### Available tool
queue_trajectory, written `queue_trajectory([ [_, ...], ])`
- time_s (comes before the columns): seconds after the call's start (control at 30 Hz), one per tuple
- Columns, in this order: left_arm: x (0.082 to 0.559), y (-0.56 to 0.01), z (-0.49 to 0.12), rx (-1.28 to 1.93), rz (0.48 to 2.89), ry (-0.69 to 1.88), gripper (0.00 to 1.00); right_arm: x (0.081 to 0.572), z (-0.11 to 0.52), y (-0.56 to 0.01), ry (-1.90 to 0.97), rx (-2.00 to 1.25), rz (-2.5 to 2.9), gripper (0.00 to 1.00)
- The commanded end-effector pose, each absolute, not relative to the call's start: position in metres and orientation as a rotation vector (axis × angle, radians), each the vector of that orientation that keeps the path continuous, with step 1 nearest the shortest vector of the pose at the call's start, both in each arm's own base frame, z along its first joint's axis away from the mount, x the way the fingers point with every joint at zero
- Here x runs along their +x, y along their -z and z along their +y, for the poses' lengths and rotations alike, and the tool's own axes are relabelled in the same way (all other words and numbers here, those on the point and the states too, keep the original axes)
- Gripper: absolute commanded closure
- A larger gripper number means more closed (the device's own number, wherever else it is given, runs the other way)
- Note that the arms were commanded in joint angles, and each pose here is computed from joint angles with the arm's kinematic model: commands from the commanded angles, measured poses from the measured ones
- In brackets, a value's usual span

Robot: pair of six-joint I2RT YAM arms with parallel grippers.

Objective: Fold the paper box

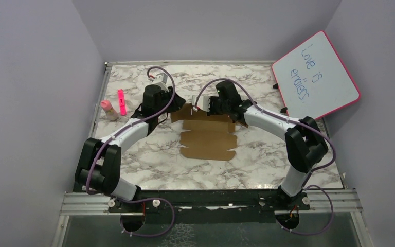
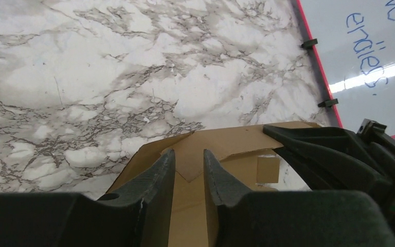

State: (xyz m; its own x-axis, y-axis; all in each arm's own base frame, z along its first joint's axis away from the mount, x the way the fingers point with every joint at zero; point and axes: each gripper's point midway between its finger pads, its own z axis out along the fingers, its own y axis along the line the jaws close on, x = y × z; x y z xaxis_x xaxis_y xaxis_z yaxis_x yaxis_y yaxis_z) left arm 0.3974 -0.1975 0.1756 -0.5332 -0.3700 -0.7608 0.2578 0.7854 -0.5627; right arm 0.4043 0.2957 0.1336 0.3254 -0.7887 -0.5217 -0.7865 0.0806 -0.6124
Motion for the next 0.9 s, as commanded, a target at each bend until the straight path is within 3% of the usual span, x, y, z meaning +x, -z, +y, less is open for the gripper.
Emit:
queue_trajectory([
  [0.0, 0.403, -0.163, -0.207, -0.052, 1.979, 0.785, 0.74, 0.414, 0.299, -0.143, 0.101, -1.648, 1.372, 0.95],
  [0.47, 0.385, -0.134, -0.229, -0.028, 2.046, 0.821, 0.81, 0.419, 0.309, -0.165, 0.192, -1.567, 1.247, 0.95],
  [0.87, 0.370, -0.120, -0.189, -0.185, 2.016, 0.663, 0.65, 0.403, 0.313, -0.164, 0.248, -1.596, 1.166, 0.95],
])
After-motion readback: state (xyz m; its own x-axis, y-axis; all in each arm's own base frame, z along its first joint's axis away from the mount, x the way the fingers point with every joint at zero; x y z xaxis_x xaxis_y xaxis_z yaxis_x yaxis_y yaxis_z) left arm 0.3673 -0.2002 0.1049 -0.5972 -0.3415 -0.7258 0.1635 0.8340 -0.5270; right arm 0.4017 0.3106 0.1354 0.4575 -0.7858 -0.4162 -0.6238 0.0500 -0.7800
